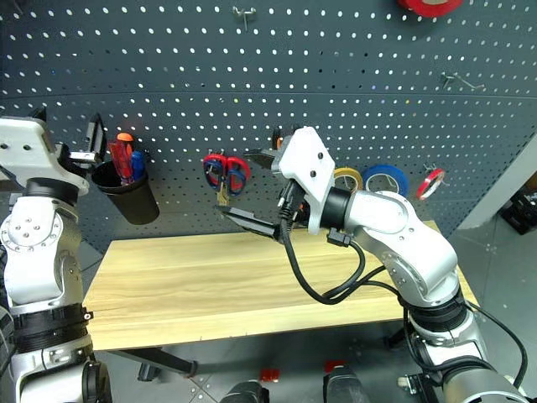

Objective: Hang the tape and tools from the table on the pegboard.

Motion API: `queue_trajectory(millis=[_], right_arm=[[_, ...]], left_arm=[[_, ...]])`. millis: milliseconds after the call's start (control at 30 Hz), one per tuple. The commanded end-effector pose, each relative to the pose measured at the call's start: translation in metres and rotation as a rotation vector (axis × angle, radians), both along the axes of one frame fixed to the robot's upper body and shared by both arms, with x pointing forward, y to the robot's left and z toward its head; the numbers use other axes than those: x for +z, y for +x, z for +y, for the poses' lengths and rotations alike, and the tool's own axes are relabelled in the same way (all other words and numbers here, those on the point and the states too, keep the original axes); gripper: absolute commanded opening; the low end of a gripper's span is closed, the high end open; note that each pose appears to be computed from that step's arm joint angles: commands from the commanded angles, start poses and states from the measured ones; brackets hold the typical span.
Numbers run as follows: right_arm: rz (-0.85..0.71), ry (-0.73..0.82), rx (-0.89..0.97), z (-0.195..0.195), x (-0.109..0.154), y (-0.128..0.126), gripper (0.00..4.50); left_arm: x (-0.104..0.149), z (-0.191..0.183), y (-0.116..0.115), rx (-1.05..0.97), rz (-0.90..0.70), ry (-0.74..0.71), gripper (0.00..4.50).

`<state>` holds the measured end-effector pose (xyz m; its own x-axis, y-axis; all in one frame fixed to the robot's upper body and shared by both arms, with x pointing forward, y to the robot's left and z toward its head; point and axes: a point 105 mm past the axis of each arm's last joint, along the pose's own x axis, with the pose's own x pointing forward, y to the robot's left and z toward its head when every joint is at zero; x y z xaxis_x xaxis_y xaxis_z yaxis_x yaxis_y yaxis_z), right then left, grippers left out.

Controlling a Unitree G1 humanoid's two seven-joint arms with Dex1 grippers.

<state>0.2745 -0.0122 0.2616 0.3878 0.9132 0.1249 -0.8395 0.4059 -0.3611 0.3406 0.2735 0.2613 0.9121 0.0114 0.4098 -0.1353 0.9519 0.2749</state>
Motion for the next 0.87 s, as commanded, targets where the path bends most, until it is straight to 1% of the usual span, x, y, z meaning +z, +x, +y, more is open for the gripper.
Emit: queue_trajectory(millis=[33, 100, 200, 400, 533, 633, 767, 867], right_arm=[[-0.063, 0.053, -0.145, -0.017, 0.0, 0.014, 4.5], [-0.062, 0.07, -0.198, -0.021, -0.011, 0.018, 4.5], [-0.046, 0.135, -0.279, -0.032, -0.027, 0.023, 4.5], [0.011, 0.106, -0.504, -0.08, -0.097, 0.035, 4.5], [0.152, 0.073, -0.621, -0.109, -0.152, 0.037, 4.5], [0.241, 0.042, -0.793, -0.146, -0.19, 0.039, 4.5], [0.282, 0.025, -0.992, -0.19, -0.216, 0.04, 4.5], [0.305, 0.038, -1.083, -0.212, -0.224, 0.041, 4.5]], left_arm=[[-0.035, -0.049, -0.006, -0.166, 0.143, 0.019, 3.74], [-0.055, -0.053, -0.01, -0.146, 0.201, 0.0, 3.74], [-0.073, -0.051, -0.017, -0.088, 0.234, 0.007, 3.74], [-0.119, -0.028, -0.034, -0.004, 0.353, -0.084, 3.74], [-0.139, -0.009, -0.045, 0.08, 0.374, -0.11, 3.74], [-0.151, 0.001, -0.056, 0.146, 0.378, -0.086, 3.74], [-0.17, 0.011, -0.068, 0.209, 0.405, -0.096, 3.74], [-0.176, 0.016, -0.074, 0.222, 0.407, -0.109, 3.74]])
